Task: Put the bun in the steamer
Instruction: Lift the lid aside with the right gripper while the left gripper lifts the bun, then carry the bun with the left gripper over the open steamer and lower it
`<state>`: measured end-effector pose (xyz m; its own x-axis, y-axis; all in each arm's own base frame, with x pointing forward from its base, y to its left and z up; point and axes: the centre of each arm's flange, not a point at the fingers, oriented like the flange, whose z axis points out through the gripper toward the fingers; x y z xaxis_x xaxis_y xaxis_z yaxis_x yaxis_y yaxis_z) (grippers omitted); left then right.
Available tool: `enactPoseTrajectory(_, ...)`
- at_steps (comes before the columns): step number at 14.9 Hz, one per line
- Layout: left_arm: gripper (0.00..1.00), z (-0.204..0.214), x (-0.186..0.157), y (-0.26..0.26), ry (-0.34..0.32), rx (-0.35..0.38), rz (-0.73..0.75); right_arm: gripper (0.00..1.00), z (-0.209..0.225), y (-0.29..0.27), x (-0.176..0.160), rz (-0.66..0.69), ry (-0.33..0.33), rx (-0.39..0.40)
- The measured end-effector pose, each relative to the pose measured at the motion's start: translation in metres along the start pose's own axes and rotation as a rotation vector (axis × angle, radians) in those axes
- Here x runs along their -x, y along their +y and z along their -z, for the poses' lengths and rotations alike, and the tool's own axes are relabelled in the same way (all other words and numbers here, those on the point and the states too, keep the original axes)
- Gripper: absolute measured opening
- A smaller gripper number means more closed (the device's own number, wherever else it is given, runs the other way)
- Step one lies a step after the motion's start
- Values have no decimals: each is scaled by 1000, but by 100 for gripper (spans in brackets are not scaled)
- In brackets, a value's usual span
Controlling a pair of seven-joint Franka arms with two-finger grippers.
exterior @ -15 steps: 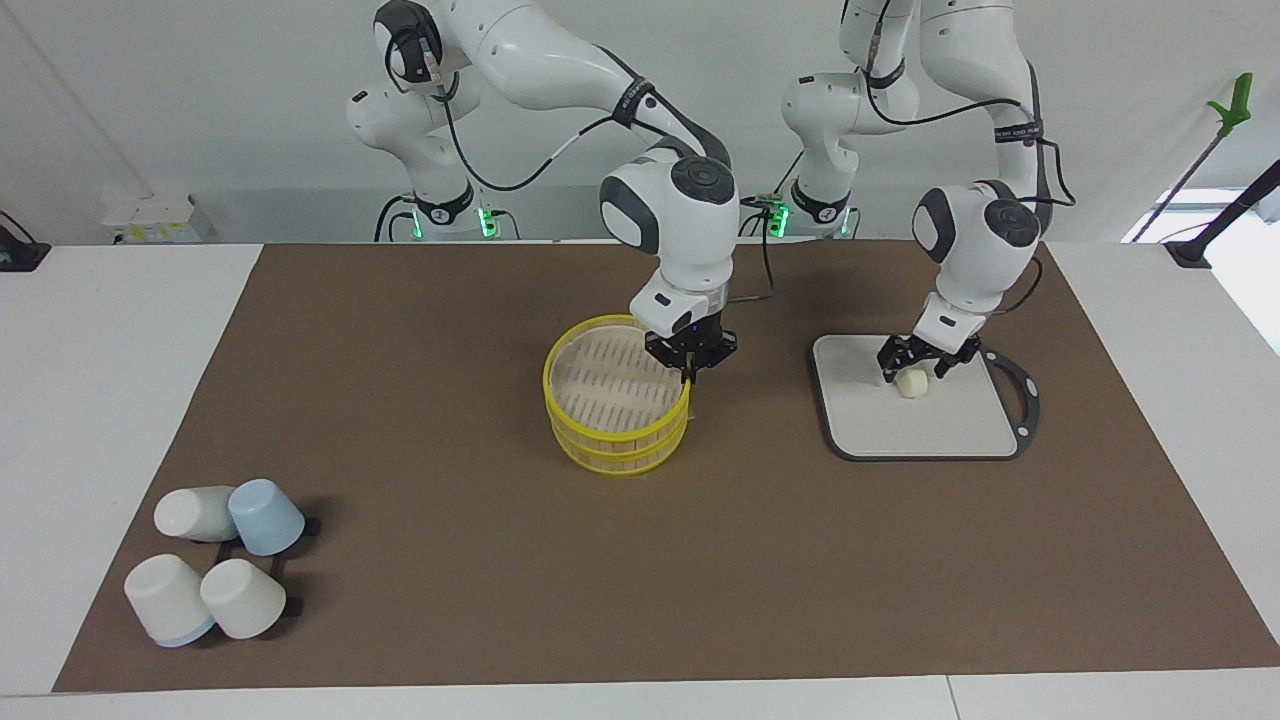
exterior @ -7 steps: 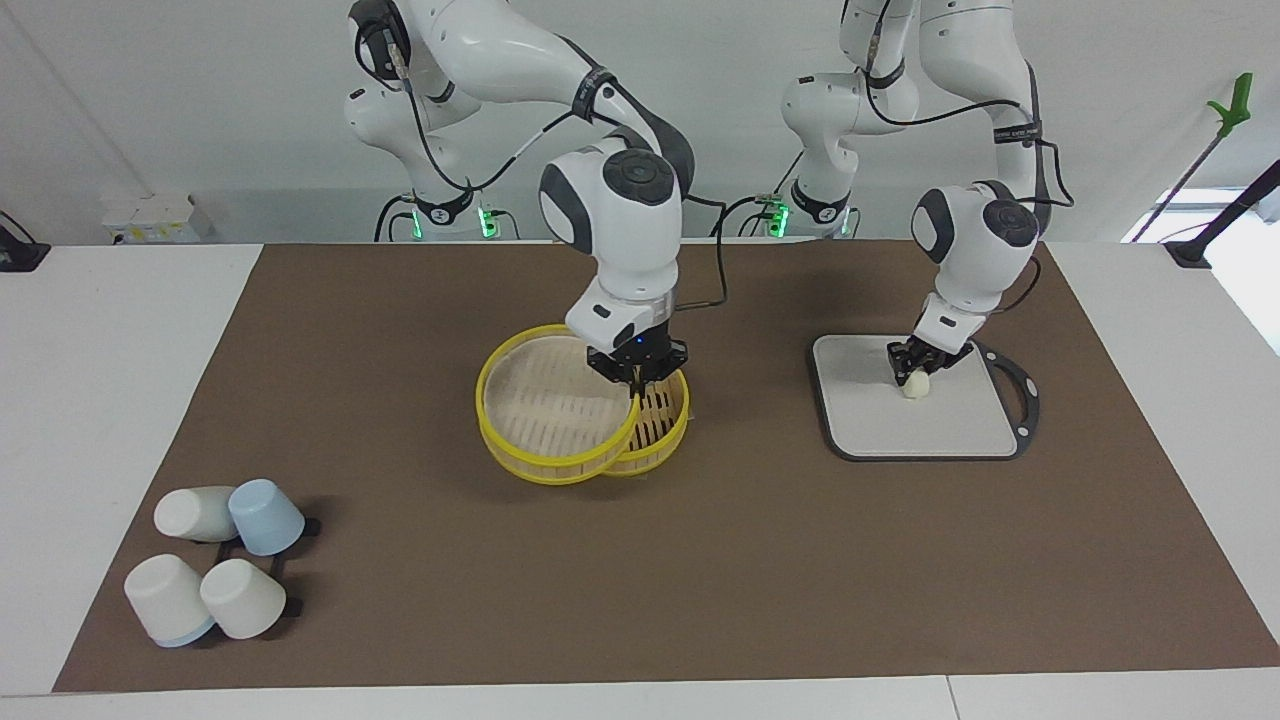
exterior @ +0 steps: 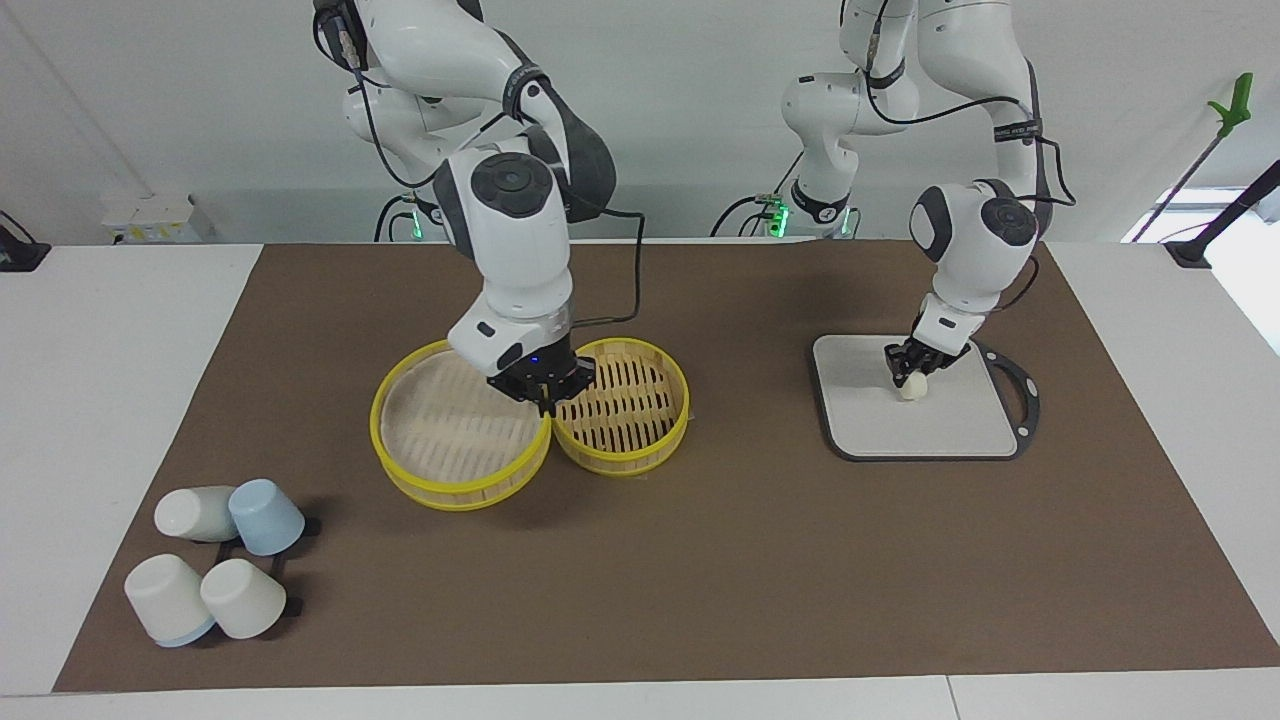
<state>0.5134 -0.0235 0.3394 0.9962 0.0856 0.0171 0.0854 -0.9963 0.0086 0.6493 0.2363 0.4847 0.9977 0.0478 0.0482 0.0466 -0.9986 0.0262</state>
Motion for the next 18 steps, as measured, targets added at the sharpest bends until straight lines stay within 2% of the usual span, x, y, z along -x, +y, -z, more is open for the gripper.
enactPoseTrajectory(3,34,49,-18,40,-37,-6,32,8,1,58,-13,57,-19,-47)
enactPoseTrajectory(5,34,81,-25,73,-36,-5,60,8,0,83,-16,83,-34,-56)
enactPoseTrajectory(11,34,145,-34,197,-15,51,179,8,0,88,-16,90,-40,-56)
enactPoseTrajectory(15,34,148,-12,278,18,88,196,8,2,99,-17,119,-35,-55)
enactPoseTrajectory(18,34,125,22,346,46,121,169,8,2,114,-19,124,-35,-55)
